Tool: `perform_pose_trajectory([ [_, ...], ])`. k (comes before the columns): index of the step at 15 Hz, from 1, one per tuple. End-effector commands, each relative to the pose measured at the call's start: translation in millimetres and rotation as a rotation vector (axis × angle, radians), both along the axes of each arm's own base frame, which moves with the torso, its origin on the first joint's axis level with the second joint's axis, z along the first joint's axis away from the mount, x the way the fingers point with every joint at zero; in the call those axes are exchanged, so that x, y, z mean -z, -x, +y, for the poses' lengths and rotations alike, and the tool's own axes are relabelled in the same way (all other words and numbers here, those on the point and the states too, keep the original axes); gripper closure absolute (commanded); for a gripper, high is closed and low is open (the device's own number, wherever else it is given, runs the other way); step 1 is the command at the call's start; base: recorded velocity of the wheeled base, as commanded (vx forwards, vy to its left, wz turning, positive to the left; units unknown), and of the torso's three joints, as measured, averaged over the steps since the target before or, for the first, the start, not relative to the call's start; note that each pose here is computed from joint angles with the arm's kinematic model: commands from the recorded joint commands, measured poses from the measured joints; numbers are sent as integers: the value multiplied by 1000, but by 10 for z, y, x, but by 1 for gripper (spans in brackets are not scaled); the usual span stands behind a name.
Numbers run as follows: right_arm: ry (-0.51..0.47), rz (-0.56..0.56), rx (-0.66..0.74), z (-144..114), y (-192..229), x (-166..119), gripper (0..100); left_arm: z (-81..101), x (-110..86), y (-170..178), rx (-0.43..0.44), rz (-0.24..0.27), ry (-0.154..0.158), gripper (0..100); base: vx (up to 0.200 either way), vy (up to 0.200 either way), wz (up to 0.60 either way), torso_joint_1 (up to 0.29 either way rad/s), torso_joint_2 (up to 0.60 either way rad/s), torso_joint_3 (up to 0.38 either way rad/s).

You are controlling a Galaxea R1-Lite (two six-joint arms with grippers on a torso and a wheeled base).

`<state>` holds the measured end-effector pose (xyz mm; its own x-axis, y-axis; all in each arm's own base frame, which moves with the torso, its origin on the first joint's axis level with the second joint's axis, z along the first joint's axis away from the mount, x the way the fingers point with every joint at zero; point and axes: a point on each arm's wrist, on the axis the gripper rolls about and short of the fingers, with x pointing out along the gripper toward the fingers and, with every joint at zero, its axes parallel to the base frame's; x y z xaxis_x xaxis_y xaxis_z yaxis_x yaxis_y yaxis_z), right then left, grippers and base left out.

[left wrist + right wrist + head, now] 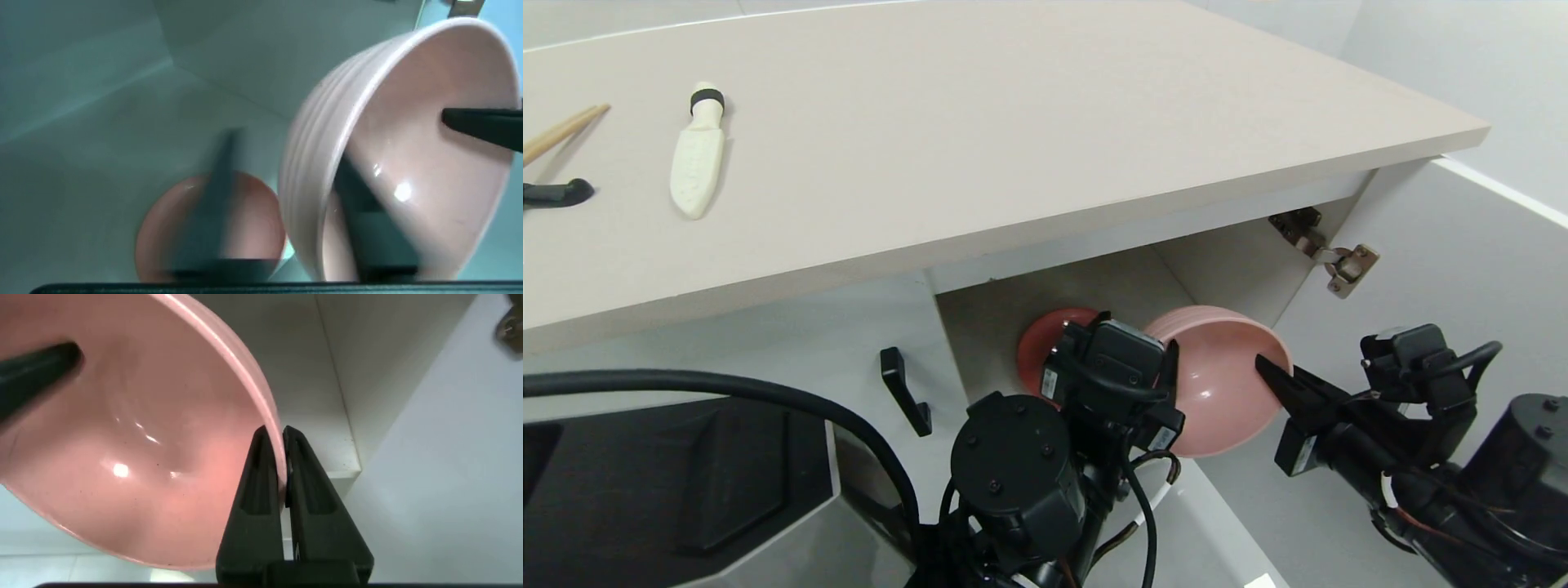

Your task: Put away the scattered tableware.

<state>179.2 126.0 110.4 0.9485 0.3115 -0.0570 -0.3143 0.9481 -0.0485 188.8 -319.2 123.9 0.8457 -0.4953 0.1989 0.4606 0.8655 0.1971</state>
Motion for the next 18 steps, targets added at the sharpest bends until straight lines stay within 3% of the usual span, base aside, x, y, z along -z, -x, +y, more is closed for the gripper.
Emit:
perform_pose_trajectory([
  [1, 18, 24, 10, 10, -58, 73, 100, -23, -18, 74, 22, 0, 5, 0, 0, 0, 0, 0, 0, 0],
  [5, 7, 70, 51, 6, -206, 192, 100, -64, -43, 305, 99, 29, 40, 0, 0, 0, 0, 0, 0, 0],
  [9, -8, 107, 100, -64, -293, 275, 100, 115, -125, 351, 99, 47, 60, 0, 0, 0, 0, 0, 0, 0],
  [11, -27, 126, 107, -40, -347, 326, 100, 220, -77, 418, 110, 66, 26, 0, 0, 0, 0, 0, 0, 0],
  [12, -58, 128, 113, -24, -387, 328, 100, 305, -17, 491, 128, 84, -12, 0, 0, 0, 0, 0, 0, 0],
  [13, -83, 133, 118, -24, -396, 328, 100, 380, -22, 596, 164, 89, -30, 0, 0, 0, 0, 0, 0, 0],
  [16, -85, 137, 110, -3, -386, 335, 100, 521, -66, 674, 231, 84, -44, 0, 0, 0, 0, 0, 0, 0],
  [18, -192, 142, 96, 177, -565, 376, 100, 611, 4, 716, 268, 97, -90, 0, 0, 0, 0, 0, 0, 0],
])
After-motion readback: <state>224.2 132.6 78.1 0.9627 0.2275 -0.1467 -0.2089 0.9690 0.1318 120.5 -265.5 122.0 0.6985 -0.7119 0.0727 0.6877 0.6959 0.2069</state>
